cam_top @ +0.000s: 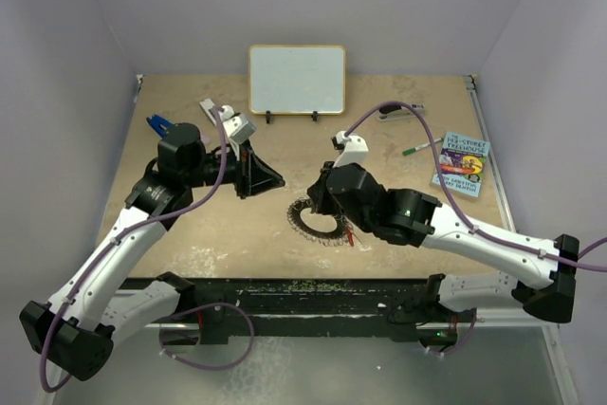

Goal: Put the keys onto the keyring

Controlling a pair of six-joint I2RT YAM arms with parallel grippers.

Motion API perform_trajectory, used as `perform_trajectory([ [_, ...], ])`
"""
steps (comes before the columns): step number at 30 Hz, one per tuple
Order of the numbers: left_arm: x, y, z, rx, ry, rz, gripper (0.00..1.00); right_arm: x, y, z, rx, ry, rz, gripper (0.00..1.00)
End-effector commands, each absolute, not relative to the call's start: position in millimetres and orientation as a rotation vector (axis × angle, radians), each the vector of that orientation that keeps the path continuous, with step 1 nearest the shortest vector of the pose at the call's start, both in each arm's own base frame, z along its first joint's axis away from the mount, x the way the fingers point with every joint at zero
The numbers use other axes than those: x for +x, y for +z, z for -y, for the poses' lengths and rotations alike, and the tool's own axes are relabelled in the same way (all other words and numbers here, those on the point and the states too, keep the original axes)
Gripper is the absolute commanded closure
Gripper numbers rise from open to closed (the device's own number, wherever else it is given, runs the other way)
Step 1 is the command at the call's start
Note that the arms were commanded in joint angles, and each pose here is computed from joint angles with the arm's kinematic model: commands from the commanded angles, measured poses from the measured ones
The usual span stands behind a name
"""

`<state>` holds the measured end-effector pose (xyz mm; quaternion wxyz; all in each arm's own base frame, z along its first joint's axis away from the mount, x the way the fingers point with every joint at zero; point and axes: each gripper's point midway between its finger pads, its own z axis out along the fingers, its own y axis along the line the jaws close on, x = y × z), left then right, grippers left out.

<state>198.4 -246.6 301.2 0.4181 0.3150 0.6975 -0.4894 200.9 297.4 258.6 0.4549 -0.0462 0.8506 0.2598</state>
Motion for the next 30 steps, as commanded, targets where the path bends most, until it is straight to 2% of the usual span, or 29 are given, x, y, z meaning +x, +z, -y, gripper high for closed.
perform_trajectory([
  [1,200,325,244,0.875,-1.167,-1.669,0.8,211,274,-285,0.138,0.616,-2.099,1.0],
  [10,178,298,261,0.771,-1.4,-1.856,0.8,232,265,-270,0.429,0.417,-2.083,1.0],
  [14,182,266,259,0.654,-1.363,-2.0,0.81,238,278,-268,0.535,0.442,-2.028,1.0],
  [30,185,281,290,0.522,-1.549,-1.965,0.8,242,305,-279,0.577,0.52,-1.971,1.0],
])
